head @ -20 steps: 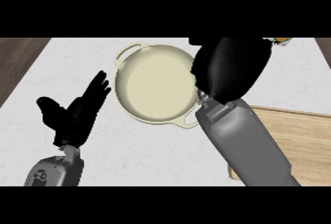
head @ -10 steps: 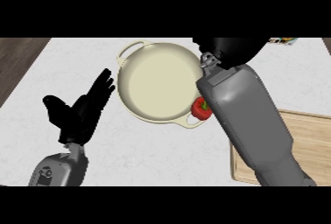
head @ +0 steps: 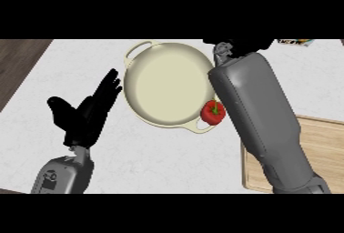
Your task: Pick the bell pepper from the tray and place it in the pot
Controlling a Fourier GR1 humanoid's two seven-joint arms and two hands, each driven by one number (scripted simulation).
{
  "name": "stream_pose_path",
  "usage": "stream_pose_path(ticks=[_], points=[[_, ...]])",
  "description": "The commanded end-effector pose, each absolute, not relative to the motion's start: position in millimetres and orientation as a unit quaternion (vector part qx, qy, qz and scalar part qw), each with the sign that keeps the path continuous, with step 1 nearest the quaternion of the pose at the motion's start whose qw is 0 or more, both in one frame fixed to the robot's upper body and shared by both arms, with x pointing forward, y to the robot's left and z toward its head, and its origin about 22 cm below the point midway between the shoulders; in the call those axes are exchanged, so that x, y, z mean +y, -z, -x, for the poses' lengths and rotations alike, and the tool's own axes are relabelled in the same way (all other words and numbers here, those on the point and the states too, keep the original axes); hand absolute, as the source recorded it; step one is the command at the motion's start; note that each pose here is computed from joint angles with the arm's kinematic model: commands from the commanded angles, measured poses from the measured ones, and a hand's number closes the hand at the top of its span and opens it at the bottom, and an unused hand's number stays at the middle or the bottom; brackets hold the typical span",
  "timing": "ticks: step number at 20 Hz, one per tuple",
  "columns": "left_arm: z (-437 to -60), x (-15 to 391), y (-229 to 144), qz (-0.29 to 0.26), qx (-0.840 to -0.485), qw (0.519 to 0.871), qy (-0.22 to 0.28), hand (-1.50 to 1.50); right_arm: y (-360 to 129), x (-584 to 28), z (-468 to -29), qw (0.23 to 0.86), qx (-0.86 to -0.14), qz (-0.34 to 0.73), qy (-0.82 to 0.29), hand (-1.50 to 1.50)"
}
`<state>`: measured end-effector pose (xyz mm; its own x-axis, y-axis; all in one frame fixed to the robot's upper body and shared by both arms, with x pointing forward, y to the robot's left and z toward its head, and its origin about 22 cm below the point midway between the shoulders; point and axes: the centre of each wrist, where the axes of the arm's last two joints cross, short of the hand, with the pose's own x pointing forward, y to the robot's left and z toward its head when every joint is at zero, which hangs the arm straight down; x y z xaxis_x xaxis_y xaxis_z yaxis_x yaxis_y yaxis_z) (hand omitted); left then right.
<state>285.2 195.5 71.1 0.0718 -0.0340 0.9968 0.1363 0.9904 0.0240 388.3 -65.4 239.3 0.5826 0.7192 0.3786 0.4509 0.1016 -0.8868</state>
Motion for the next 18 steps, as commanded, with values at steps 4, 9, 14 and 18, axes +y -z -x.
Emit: stream_pose_path(ticks=[4, 9, 14, 18], points=[[-286.6, 195.5, -72.1, 0.043, -0.681, 0.728, 0.063, 0.0, -223.8, -87.2, -402.1, 0.716, -0.39, 0.578, 0.039, -1.5], [-284.7, 194.0, -69.9, 0.041, -0.677, 0.732, 0.061, 0.0, -239.6, -81.0, -395.9, 0.689, -0.464, 0.546, 0.108, -1.5], [-287.0, 196.5, -70.8, 0.038, -0.674, 0.735, 0.057, 0.0, -257.8, -70.8, -385.3, 0.591, -0.54, 0.575, 0.168, -1.5], [-289.2, 200.9, -63.2, 0.021, -0.667, 0.744, 0.041, 0.0, -262.6, -75.7, -377.7, 0.558, -0.554, 0.582, 0.21, -1.5]])
